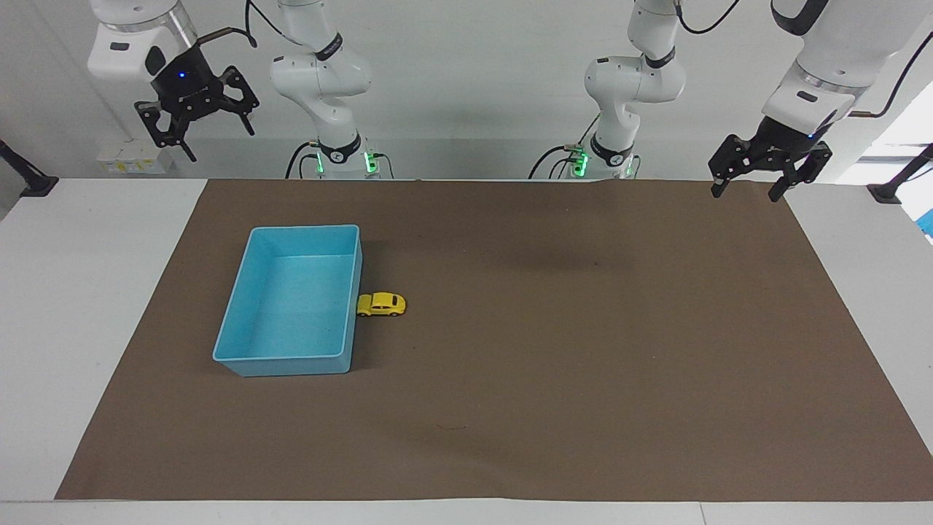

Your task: Wind up and store yellow beetle car

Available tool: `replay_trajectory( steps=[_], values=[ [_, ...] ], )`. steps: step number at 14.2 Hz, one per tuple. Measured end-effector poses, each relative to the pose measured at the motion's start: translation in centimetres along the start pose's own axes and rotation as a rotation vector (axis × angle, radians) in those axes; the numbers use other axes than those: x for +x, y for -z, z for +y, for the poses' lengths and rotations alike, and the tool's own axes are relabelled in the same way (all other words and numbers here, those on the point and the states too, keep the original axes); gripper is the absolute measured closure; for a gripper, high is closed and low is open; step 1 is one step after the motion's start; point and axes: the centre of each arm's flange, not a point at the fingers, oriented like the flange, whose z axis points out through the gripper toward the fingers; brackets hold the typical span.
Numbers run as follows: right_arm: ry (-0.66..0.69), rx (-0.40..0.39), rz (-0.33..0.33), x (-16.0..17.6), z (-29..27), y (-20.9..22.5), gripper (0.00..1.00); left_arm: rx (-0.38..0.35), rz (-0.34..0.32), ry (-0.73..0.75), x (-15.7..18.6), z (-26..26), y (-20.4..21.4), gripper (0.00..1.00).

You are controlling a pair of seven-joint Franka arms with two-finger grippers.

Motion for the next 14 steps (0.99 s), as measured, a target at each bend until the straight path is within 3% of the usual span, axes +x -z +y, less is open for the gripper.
replay_trajectory(
  steps=[3, 5, 9, 14],
  values=[
    [0.330, 0.003, -0.002, 1.3, -0.6, -1.2, 0.00, -0.001, -0.010, 0.004, -0.3, -0.2, -0.1, 0.00],
    [0.467, 0.008, -0.001, 2.5, -1.3, -2.1, 0.00, -0.001, -0.017, 0.010, -0.4, -0.5, -0.1, 0.00],
    [0.564, -0.011, 0.006, 6.5, -4.1, -3.7, 0.00, -0.002, -0.019, 0.010, -0.4, -0.5, -0.2, 0.00],
    [0.618, -0.015, -0.001, 12.2, -6.3, -11.2, 0.00, -0.002, -0.019, 0.010, -0.5, -0.5, -0.2, 0.00]
  ],
)
